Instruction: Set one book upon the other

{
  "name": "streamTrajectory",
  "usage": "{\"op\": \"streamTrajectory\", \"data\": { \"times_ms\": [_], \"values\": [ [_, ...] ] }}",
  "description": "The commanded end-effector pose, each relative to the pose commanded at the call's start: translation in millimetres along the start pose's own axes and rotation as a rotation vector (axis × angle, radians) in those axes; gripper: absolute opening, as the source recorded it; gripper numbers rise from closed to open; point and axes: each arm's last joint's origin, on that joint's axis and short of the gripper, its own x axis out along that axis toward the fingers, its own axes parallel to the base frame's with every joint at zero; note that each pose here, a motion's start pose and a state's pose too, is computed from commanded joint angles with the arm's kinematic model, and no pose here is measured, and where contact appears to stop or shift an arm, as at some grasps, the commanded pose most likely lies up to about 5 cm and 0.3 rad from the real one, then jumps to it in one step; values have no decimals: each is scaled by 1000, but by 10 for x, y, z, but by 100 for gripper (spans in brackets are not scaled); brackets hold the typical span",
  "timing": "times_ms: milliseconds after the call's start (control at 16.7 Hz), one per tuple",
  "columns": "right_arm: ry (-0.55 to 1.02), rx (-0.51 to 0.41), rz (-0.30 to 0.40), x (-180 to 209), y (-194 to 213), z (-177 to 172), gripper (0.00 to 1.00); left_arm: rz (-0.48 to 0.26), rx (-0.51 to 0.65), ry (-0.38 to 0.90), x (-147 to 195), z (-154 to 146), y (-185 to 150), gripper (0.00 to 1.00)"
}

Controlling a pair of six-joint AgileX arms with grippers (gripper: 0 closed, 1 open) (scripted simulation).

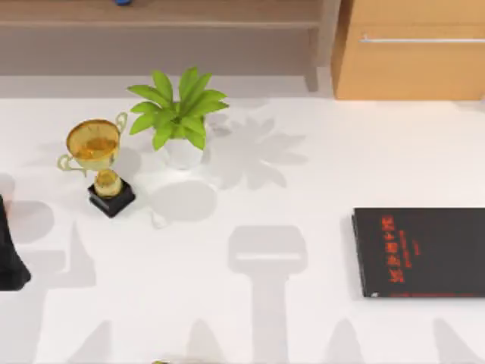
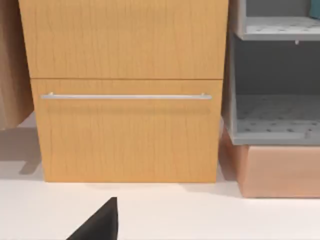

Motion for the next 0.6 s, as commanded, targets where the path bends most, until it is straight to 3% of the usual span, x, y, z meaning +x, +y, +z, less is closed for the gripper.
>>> {"op": "streamTrajectory", "data": {
  "times_ms": [240, 600],
  "values": [
    [-12, -1, 0, 1, -7, 91, 100, 0, 0, 0, 0, 0, 0, 100],
    [-69, -17, -3, 212, -95, 897, 100, 0, 0, 0, 0, 0, 0, 100]
  ]
}}
